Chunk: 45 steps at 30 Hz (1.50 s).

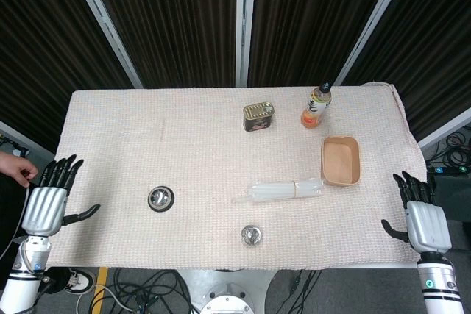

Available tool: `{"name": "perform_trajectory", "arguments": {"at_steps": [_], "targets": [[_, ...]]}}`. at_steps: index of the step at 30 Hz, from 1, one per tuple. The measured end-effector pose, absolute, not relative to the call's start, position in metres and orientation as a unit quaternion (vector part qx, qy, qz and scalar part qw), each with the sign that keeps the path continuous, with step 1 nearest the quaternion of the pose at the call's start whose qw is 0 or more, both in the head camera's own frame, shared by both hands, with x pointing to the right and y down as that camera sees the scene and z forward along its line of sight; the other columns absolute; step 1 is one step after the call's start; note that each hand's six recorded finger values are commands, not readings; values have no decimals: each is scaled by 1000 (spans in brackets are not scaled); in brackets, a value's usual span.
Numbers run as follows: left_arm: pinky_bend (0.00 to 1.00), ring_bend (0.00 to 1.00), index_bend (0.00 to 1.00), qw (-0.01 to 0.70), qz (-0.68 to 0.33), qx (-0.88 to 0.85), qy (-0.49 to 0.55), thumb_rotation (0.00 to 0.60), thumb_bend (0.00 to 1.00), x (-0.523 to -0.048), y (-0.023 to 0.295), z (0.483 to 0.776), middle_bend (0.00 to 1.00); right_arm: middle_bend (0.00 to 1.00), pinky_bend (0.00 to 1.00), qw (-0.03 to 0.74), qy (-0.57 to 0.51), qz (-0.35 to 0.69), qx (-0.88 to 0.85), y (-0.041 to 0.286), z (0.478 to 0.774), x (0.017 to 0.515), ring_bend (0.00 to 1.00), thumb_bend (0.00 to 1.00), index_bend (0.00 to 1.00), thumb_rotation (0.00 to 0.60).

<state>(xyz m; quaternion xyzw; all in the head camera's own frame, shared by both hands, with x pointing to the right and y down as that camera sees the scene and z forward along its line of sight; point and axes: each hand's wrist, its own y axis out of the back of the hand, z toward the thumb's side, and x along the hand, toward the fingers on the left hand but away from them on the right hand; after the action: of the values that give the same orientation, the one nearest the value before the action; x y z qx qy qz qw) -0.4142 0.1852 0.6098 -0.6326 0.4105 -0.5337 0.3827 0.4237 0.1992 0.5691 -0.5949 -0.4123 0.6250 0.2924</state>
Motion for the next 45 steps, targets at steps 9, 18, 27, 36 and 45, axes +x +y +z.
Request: {"name": "perform_trajectory", "arguments": {"at_steps": [9,18,27,36,45], "targets": [[0,0,0,386,-528,-640,403,0,0,-410,185,609,0,0,0,294,-414,624,-594,199,568,424,0,144,0,600],[0,0,0,387,-487,-697,356,0,0,-374,196,624,0,0,0,293,-414,629,-589,199,570,425,0,145,0,600],[0,0,0,371,-437,-769,284,0,0,-322,224,677,0,0,0,285,-414,636,-586,198,574,429,0,147,0,600],[0,0,0,347,-405,-806,256,0,0,-292,246,724,0,0,0,276,-417,637,-587,196,576,432,0,150,0,600],[0,0,0,356,-395,-807,258,0,0,-279,241,737,0,0,0,279,-421,632,-587,196,572,431,0,150,0,600]]}}
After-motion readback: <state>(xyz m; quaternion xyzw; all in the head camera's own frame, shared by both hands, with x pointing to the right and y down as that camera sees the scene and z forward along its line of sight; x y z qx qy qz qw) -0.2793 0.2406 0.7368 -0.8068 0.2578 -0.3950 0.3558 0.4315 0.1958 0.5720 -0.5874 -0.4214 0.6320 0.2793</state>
